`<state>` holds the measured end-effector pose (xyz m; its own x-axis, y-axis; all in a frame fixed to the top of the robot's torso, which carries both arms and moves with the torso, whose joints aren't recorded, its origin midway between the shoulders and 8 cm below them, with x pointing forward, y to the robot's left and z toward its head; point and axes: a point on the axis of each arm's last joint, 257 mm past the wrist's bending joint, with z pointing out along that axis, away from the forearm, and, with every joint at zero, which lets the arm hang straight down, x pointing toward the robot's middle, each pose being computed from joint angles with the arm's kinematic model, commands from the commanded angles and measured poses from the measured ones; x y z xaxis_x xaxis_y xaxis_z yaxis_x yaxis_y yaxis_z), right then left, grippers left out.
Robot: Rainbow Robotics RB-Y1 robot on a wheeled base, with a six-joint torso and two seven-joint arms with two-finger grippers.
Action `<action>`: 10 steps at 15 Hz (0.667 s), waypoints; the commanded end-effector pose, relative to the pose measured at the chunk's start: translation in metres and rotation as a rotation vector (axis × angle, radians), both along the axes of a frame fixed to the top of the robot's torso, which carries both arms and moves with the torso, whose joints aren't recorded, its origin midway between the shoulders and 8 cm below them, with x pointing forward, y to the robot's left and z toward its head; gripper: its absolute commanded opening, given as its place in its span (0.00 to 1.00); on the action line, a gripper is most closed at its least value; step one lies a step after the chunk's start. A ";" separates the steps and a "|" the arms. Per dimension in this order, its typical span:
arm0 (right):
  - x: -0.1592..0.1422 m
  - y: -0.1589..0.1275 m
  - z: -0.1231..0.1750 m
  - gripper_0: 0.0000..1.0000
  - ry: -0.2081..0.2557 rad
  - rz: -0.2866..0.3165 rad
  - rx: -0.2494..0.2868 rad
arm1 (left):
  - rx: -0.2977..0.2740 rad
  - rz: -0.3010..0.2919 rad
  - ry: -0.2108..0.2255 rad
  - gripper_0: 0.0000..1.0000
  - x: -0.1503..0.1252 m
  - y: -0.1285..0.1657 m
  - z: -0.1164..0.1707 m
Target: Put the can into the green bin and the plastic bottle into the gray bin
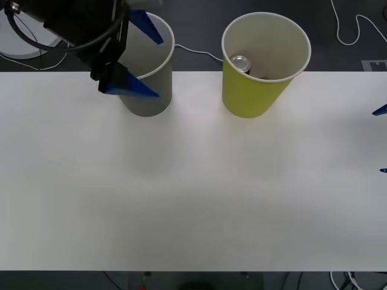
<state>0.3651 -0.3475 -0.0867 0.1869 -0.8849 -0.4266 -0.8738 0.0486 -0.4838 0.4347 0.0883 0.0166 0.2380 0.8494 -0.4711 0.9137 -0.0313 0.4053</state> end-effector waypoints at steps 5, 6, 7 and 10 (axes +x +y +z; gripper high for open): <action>0.000 0.000 0.000 1.00 0.000 0.000 0.000 | -0.014 -0.075 0.012 1.00 -0.040 0.049 -0.037; 0.000 0.000 0.000 1.00 0.000 0.000 0.000 | -0.021 -0.084 0.005 1.00 -0.043 0.051 -0.039; 0.000 0.000 0.000 1.00 0.000 0.000 0.000 | -0.022 -0.087 0.000 1.00 -0.047 0.059 -0.045; 0.000 0.000 0.000 1.00 0.000 0.000 0.000 | -0.044 -0.092 -0.027 1.00 -0.055 0.073 -0.059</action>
